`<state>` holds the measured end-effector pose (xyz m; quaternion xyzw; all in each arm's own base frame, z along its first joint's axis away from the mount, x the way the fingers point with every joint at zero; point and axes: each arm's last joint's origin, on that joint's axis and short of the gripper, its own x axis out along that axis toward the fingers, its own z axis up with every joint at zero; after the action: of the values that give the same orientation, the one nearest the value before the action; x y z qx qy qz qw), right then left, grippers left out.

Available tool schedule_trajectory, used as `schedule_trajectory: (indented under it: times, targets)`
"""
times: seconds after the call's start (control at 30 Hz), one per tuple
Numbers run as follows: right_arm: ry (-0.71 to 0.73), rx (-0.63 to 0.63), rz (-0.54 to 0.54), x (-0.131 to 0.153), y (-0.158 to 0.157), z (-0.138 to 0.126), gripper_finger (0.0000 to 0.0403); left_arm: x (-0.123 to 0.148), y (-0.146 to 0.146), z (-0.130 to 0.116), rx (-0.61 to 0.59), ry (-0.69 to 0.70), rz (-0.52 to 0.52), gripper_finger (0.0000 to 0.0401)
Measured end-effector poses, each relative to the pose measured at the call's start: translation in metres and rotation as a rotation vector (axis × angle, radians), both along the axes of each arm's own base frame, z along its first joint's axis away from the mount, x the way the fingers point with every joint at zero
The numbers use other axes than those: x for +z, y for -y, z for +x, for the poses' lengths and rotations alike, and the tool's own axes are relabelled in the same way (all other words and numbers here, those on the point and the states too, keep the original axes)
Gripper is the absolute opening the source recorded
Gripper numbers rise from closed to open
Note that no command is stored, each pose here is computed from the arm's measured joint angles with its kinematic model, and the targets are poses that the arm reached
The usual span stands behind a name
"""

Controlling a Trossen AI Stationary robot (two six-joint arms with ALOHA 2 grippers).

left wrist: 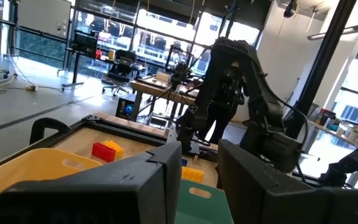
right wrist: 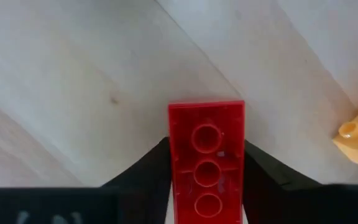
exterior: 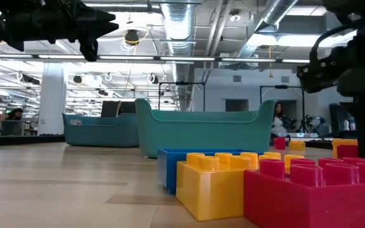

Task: Sort & place blocks by color
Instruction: Put the red game piece into the blue bin

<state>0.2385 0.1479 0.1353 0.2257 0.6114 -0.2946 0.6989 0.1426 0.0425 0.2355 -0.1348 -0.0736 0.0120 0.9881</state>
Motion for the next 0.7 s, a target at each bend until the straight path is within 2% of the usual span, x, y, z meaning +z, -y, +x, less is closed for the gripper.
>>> schedule_trajectory:
  times: [0.1, 0.2, 0.27, 0.37, 0.53, 0.7]
  targets:
    - [-0.003, 0.026, -0.048, 0.026, 0.0, 0.001, 0.0135, 0.0, 0.0, 0.0, 0.004, -0.002, 0.018, 0.0091]
    - [0.15, 0.004, -0.092, 0.061, 0.0, 0.008, 0.0134, -0.002, -0.001, 0.0, 0.02, -0.018, 0.016, 0.0091]
    - [0.236, -0.009, -0.163, 0.075, 0.004, 0.008, 0.0134, -0.002, -0.001, 0.0, 0.028, -0.023, 0.015, 0.0091]
    - [0.427, -0.049, -0.237, 0.097, 0.007, 0.012, 0.0151, -0.002, -0.001, 0.0, 0.036, -0.024, 0.066, 0.0091]
    - [0.677, -0.049, -0.36, 0.114, 0.013, 0.03, 0.0156, -0.005, -0.002, 0.0, 0.084, -0.063, 0.118, 0.0098]
    - [0.841, 0.022, -0.445, 0.129, 0.026, 0.063, 0.014, -0.008, 0.0, 0.002, 0.011, -0.08, 0.125, 0.0144]
